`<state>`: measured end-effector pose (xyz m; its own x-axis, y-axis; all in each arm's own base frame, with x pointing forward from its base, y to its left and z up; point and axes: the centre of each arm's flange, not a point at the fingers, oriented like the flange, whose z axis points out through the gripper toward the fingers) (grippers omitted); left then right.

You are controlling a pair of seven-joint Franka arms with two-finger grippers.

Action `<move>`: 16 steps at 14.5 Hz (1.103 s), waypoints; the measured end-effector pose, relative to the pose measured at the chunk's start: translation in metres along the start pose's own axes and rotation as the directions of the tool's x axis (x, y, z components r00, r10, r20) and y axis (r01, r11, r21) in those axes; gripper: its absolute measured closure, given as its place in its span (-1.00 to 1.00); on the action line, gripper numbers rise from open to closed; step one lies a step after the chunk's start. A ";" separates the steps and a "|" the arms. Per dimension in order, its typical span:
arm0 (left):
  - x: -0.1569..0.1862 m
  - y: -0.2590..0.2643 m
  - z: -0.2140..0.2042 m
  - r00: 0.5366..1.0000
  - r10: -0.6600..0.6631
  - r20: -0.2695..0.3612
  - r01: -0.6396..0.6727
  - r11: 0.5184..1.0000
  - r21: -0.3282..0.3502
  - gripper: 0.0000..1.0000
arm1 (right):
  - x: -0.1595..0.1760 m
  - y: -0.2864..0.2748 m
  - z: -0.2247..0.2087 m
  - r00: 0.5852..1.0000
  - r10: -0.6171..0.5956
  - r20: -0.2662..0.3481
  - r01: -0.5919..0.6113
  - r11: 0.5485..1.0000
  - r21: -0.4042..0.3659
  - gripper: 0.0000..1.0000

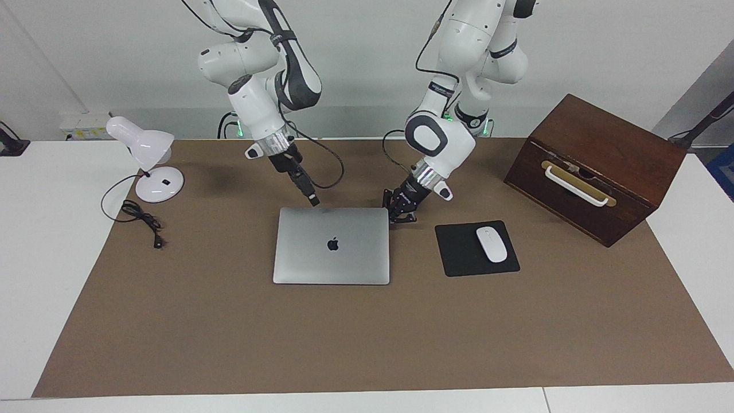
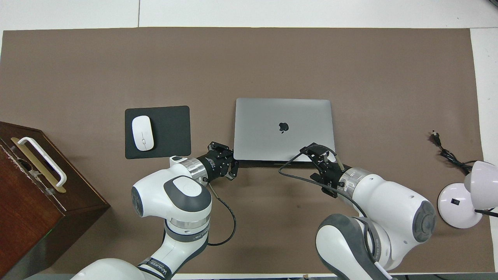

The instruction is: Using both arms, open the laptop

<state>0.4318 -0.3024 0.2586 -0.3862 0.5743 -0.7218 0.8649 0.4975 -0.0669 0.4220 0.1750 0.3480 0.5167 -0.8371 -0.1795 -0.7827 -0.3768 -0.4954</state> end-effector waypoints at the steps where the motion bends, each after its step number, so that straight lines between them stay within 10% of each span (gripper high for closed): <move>1: -0.001 -0.001 0.001 1.000 0.003 -0.001 -0.003 1.000 0.001 0.98 | -0.001 0.000 0.001 1.000 -0.001 0.002 0.001 1.000 -0.001 -1.00; 16: -0.001 -0.005 0.002 1.000 -0.007 0.002 0.007 1.000 0.001 0.98 | 0.021 0.008 0.016 0.999 0.018 -0.040 -0.019 1.000 -0.014 -1.00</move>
<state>0.4287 -0.3063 0.2582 -0.3921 0.5696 -0.7224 0.8622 0.5014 -0.0726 0.4325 0.1605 0.3270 0.4881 -0.8591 -0.1543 -0.7970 -0.3665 -0.4801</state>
